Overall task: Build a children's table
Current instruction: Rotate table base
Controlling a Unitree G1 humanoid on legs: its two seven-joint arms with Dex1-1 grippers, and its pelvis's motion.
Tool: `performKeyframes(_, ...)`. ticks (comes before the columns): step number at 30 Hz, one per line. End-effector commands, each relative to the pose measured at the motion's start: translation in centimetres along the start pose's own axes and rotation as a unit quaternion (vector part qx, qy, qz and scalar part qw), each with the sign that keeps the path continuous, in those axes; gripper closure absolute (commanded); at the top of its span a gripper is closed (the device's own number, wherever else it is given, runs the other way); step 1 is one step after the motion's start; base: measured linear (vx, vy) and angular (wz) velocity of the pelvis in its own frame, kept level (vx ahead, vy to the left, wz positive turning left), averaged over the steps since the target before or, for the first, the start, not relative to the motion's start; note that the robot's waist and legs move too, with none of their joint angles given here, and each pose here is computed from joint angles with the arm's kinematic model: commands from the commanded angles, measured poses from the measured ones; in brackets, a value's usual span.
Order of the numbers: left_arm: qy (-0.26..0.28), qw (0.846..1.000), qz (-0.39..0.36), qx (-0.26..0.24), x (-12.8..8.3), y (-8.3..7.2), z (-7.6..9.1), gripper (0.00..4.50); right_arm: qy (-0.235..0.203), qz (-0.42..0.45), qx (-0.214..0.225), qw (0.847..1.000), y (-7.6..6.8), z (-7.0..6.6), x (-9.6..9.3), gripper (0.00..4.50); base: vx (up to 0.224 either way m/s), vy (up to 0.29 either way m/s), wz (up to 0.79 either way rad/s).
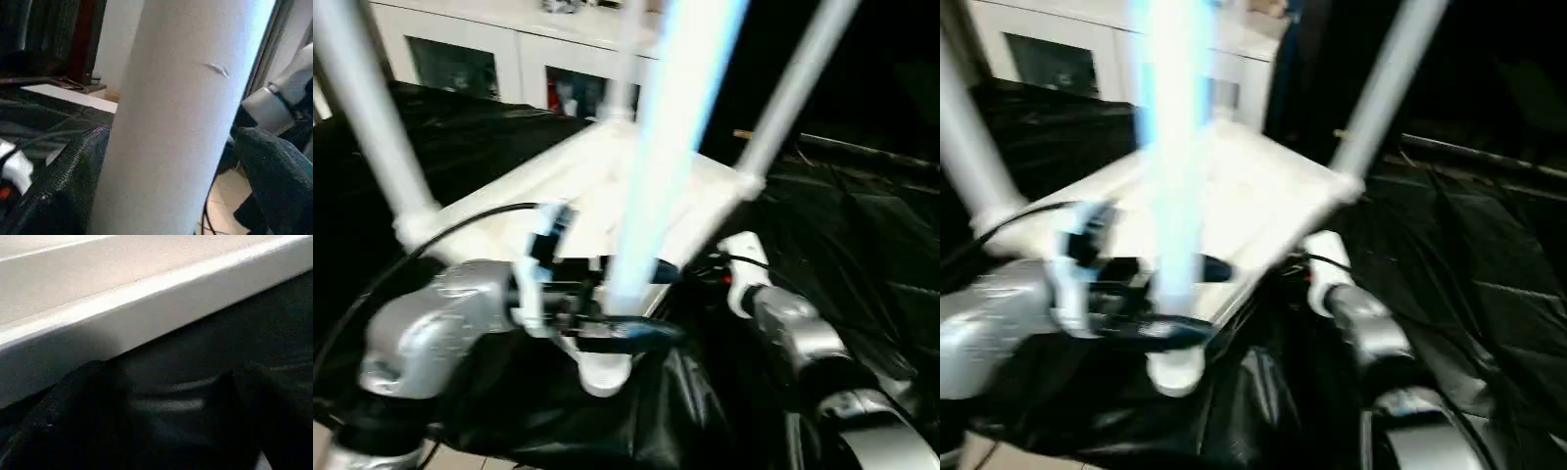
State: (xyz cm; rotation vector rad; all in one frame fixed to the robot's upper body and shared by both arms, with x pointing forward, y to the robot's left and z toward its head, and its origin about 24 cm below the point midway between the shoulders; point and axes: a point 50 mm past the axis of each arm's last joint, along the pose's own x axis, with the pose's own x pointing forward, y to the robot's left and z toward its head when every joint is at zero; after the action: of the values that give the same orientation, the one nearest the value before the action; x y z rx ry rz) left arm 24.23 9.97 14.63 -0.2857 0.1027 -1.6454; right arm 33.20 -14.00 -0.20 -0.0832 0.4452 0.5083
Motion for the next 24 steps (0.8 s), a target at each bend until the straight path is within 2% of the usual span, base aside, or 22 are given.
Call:
performKeyframes(1,0.019,0.999,0.021,0.022,0.8,0.8,-0.2,0.0,-0.011,0.025,-0.015,0.999,1.0,1.0,0.7,0.03,0.0,0.0,0.0)
performKeyframes(4,0.027,0.995,0.07,0.06,1.3,2.2,-0.4,0.0,-0.023,0.043,-0.013,0.999,1.7,1.4,1.1,0.03,0.0,0.0,0.0)
performKeyframes(9,0.035,0.99,0.102,0.09,2.1,3.4,-0.6,0.0,-0.033,0.094,-0.02,0.995,3.2,1.7,1.5,0.03,0.0,0.0,0.0)
performKeyframes(12,0.04,0.987,0.119,0.101,2.1,3.9,-0.7,0.0,-0.032,0.086,-0.026,0.995,3.2,1.6,1.6,0.03,0.0,0.0,0.0)
performKeyframes(14,0.066,0.976,0.166,0.127,1.7,5.0,-1.0,0.0,-0.036,0.052,-0.028,0.998,2.3,1.7,1.5,0.03,0.0,0.0,0.0)
performKeyframes(15,0.097,0.962,0.206,0.15,0.9,5.9,-1.3,0.0,-0.046,0.027,-0.025,0.998,1.2,2.0,1.1,0.03,0.0,0.0,0.0)
performKeyframes(16,0.097,0.962,0.206,0.15,0.9,5.9,-1.3,0.0,-0.046,0.027,-0.025,0.998,1.2,2.0,1.1,0.03,0.0,0.0,0.0)
performKeyframes(18,0.11,0.955,0.222,0.162,0.3,6.3,-1.5,0.0,-0.055,0.01,-0.027,0.998,0.2,2.3,0.7,0.03,0.0,0.0,0.0)
performKeyframes(20,0.101,0.956,0.22,0.165,0.0,6.1,-1.4,0.0,-0.068,0.005,-0.029,0.997,-0.9,2.7,-0.1,0.03,0.0,0.0,0.0)
performKeyframes(22,0.09,0.968,0.179,0.148,-0.4,4.8,-1.5,0.0,-0.074,0.021,-0.051,0.996,-2.4,2.8,-1.8,0.03,0.0,0.0,0.0)
performKeyframes(24,0.101,0.972,0.162,0.14,-1.0,4.3,-2.0,0.0,-0.072,0.048,-0.062,0.994,-2.8,2.7,-2.7,0.03,0.0,0.0,0.0)
